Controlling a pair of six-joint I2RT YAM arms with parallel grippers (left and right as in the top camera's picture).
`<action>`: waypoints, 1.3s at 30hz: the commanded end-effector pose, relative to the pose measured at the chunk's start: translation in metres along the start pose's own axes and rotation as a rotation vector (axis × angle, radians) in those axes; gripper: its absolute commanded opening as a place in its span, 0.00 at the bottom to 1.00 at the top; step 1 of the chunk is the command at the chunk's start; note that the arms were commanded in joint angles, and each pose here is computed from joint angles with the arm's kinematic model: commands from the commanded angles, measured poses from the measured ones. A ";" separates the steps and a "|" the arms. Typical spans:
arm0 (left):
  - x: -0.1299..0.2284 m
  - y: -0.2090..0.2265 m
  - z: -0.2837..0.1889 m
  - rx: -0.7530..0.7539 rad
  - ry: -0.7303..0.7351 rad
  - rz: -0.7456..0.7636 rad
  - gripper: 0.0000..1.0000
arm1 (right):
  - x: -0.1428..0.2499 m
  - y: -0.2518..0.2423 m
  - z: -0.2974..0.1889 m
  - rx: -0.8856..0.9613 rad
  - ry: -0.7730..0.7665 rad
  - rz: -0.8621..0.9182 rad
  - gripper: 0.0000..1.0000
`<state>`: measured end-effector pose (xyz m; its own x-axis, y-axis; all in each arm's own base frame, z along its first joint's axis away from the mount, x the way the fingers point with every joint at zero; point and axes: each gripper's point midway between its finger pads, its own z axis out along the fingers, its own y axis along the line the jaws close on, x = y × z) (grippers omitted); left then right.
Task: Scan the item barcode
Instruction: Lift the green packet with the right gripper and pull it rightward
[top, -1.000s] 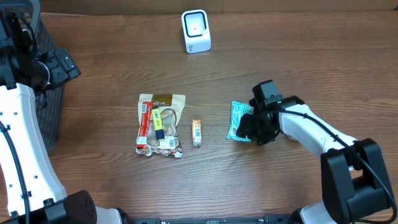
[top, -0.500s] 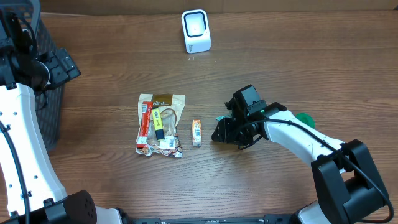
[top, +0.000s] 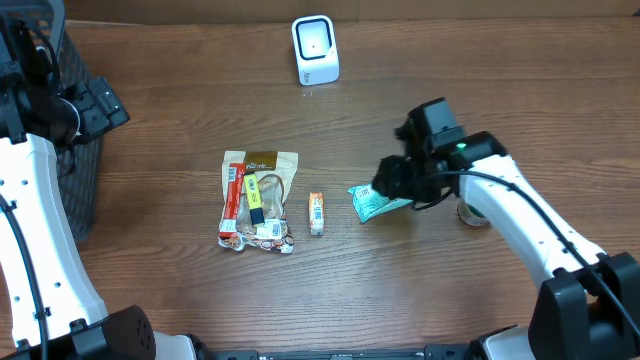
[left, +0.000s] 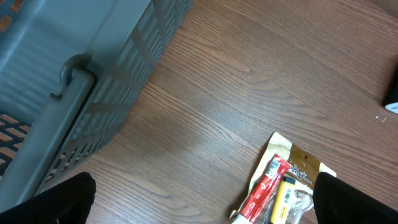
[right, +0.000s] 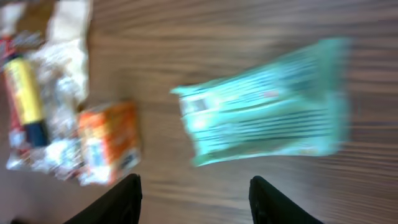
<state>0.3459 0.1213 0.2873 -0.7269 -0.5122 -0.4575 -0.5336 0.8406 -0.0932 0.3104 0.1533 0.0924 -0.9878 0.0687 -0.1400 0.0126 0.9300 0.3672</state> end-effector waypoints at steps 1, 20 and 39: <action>-0.004 -0.001 -0.006 0.009 -0.021 0.005 1.00 | -0.014 -0.032 -0.010 0.101 -0.049 0.035 0.56; -0.004 -0.001 -0.006 0.008 -0.021 0.005 0.99 | -0.015 -0.062 0.010 0.118 -0.035 0.026 0.58; -0.004 -0.001 -0.006 0.008 -0.021 0.006 1.00 | 0.004 -0.070 0.058 0.084 0.127 0.072 0.40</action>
<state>0.3459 0.1213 0.2873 -0.7269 -0.5122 -0.4575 -0.5336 0.8406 -0.0932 0.3193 0.1076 0.0173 -0.9951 0.0961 -0.0243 0.0855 0.9559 0.2811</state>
